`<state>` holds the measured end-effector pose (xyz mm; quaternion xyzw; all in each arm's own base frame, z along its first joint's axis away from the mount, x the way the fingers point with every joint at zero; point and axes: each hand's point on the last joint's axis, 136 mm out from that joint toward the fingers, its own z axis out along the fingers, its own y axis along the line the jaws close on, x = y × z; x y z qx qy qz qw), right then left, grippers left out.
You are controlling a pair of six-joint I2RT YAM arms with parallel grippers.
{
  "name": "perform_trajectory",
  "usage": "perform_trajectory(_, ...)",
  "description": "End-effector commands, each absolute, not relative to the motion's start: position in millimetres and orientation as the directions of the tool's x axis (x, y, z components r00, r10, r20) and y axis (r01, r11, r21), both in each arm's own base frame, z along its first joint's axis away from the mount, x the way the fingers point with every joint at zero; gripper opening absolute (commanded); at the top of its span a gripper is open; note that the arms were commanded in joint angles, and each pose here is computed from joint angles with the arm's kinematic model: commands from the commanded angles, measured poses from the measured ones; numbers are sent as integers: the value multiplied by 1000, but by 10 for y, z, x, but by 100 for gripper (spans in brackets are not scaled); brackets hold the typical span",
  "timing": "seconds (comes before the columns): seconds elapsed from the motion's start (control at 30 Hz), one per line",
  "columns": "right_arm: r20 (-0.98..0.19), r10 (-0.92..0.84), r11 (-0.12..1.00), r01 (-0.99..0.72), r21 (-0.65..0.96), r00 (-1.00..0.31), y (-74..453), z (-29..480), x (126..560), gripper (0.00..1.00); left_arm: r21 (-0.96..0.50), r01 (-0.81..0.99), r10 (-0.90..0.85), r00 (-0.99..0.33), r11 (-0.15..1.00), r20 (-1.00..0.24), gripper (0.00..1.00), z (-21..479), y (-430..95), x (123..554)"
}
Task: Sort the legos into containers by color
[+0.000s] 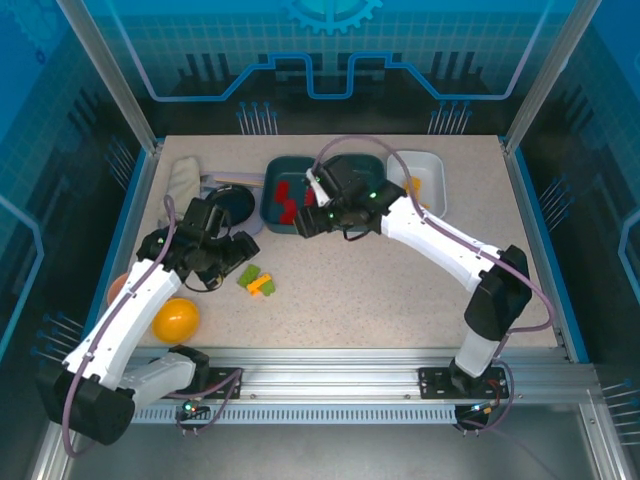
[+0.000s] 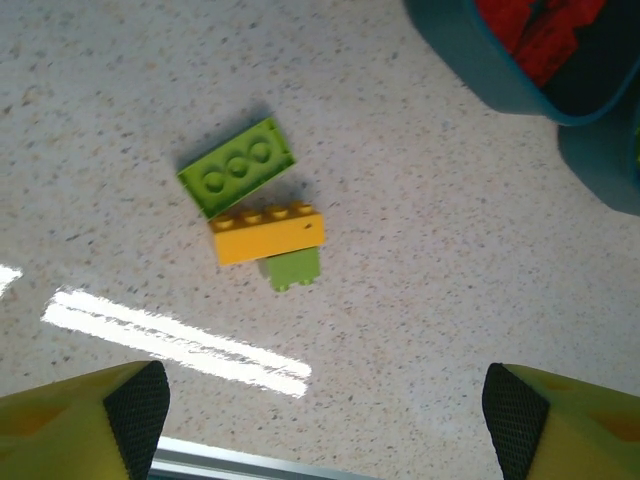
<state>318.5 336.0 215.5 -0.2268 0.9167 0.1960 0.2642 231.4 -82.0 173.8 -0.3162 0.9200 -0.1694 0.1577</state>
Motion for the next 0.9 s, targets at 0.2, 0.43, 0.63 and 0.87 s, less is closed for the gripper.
perform_trajectory(0.2, -554, -477, 704, -674, 225, -683, 3948, 1861, 2654, 79, -363, -660, -744, -646, 658, -172, 84, 1613, -529, 1954)
perform_trajectory(0.43, -440, -610, 685, -718, 125, -659, 4362, 1353, 2455, 100, -362, -701, -788, -568, 615, -237, 84, 1736, -311, 1714)
perform_trajectory(0.63, -366, -652, 692, -718, 71, -664, 4647, 966, 2414, 100, -392, -709, -809, -526, 587, -261, 84, 1826, -215, 1526)
perform_trajectory(0.87, -281, -649, 733, -680, 14, -707, 4763, 538, 2521, 99, -398, -699, -804, -525, 594, -278, 83, 1914, -159, 1367)
